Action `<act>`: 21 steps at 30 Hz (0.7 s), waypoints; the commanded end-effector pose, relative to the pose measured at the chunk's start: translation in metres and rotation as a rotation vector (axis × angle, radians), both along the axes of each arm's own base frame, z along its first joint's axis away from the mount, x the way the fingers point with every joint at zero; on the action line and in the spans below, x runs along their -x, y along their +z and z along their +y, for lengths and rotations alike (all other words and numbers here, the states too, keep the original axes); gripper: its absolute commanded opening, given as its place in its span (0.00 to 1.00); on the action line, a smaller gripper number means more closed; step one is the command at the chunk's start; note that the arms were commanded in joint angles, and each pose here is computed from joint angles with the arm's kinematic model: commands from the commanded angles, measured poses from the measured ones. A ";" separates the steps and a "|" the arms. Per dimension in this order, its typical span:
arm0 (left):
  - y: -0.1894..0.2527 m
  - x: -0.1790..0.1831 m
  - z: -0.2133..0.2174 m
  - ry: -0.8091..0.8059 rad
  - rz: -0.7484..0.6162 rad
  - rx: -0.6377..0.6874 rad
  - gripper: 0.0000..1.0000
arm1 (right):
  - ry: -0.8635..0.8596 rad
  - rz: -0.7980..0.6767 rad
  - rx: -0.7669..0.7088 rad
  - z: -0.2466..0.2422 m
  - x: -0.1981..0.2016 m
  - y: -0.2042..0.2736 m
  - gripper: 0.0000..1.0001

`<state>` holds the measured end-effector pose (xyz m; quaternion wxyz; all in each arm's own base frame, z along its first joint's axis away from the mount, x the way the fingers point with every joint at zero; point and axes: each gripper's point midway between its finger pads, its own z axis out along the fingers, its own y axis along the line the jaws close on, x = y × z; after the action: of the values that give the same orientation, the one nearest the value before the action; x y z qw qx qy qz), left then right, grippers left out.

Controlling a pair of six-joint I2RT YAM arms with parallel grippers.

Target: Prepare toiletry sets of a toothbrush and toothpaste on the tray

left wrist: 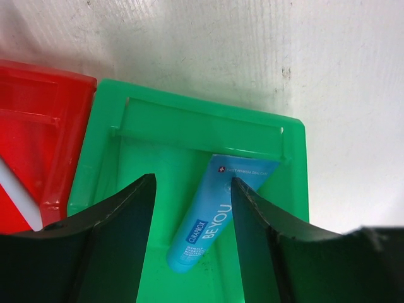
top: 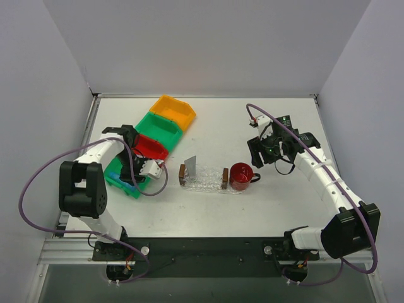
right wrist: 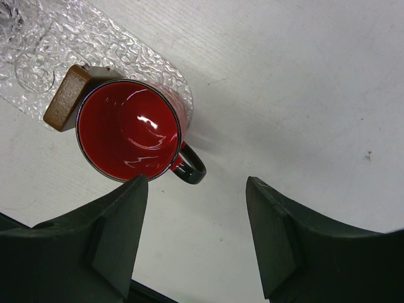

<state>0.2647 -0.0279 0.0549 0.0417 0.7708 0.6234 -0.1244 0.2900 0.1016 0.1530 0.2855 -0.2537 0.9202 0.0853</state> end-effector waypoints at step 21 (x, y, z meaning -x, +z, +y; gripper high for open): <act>-0.003 0.012 0.007 -0.099 0.041 -0.023 0.60 | 0.008 0.025 0.014 -0.003 0.003 -0.007 0.58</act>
<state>0.2564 -0.0215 0.0537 0.0189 0.7888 0.6010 -0.1276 0.2901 0.1013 0.1529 0.2856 -0.2569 0.9194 0.0843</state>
